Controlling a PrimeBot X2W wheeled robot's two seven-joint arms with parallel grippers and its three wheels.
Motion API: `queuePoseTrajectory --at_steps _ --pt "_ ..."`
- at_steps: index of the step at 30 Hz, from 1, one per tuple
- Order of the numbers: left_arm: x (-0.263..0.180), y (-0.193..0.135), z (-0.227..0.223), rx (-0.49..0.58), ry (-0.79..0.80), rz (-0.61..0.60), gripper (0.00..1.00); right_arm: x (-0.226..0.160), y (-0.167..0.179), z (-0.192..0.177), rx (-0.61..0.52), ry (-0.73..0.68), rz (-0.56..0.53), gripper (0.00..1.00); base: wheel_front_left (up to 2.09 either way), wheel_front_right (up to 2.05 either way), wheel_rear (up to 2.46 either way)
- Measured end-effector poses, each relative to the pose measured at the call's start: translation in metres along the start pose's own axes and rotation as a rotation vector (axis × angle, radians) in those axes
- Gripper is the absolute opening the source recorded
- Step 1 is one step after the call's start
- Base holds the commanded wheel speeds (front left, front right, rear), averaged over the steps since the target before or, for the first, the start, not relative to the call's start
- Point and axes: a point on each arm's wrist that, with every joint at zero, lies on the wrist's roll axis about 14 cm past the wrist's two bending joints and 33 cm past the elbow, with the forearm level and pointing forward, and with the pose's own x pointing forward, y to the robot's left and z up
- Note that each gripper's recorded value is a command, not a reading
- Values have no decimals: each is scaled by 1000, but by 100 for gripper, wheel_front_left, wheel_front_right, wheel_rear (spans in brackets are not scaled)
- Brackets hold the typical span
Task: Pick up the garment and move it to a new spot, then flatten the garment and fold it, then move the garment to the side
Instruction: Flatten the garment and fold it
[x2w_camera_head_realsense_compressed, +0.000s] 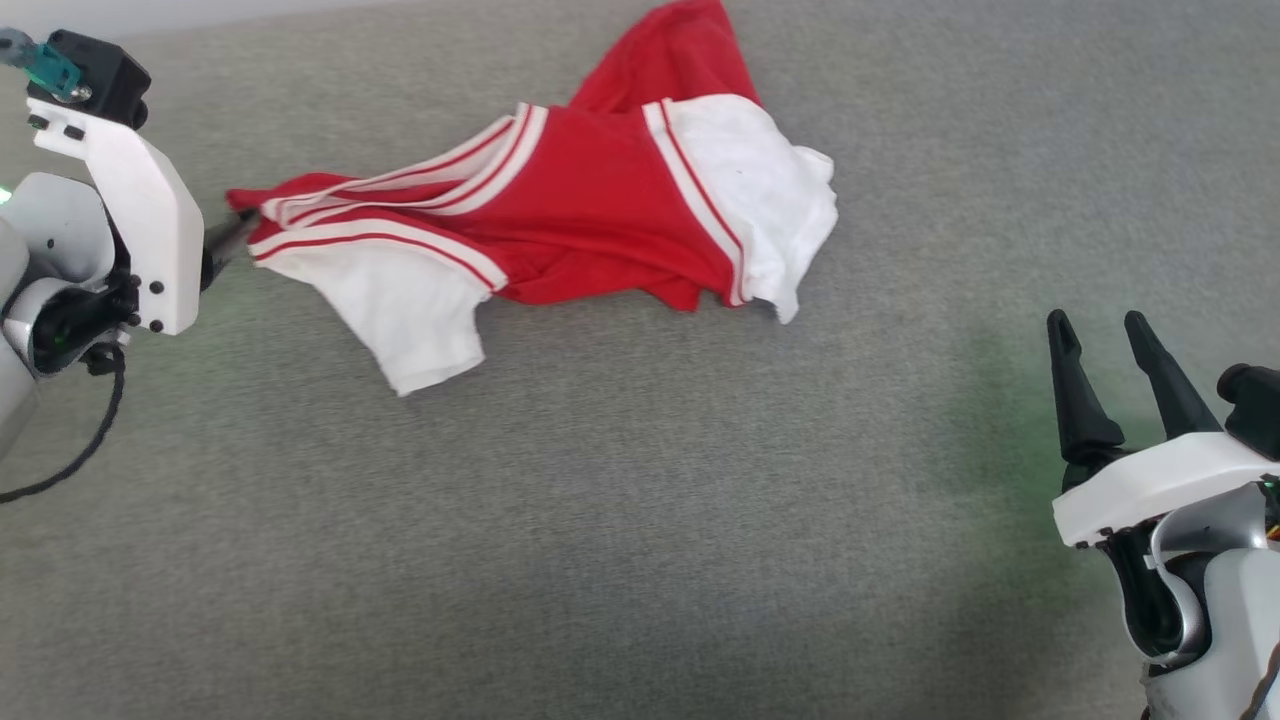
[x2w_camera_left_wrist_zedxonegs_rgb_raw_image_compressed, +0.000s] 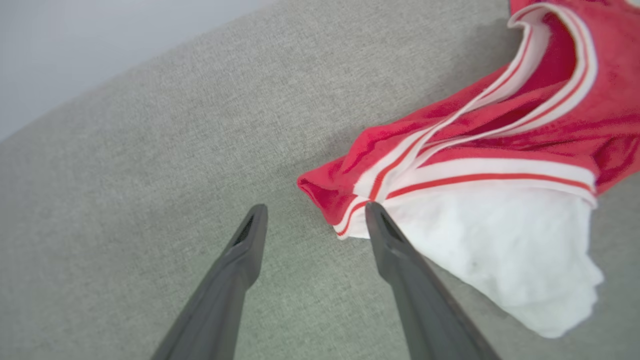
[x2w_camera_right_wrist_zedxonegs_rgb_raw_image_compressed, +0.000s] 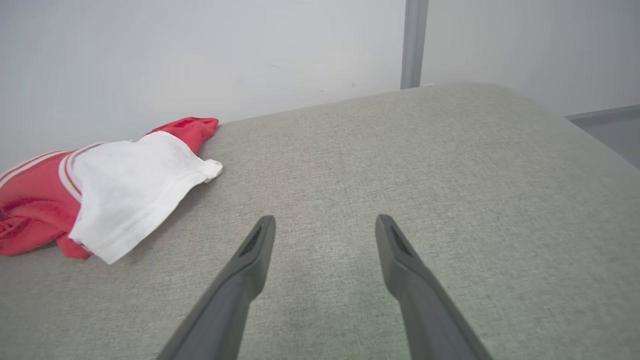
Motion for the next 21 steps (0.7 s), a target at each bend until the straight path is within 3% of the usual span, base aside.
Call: queuePoseTrajectory --at_steps 4,9,21 --pt "-16 -12 -10 -148 70 -76 100 2 11 3 0 -5 30 100 0 0 0" --pt "-16 -60 -29 -311 191 -260 100 3 15 4 -3 -3 42 100 0 0 0" --pt "20 -92 -52 -481 338 -323 100 -6 -14 -4 -15 22 -39 100 0 0 0"
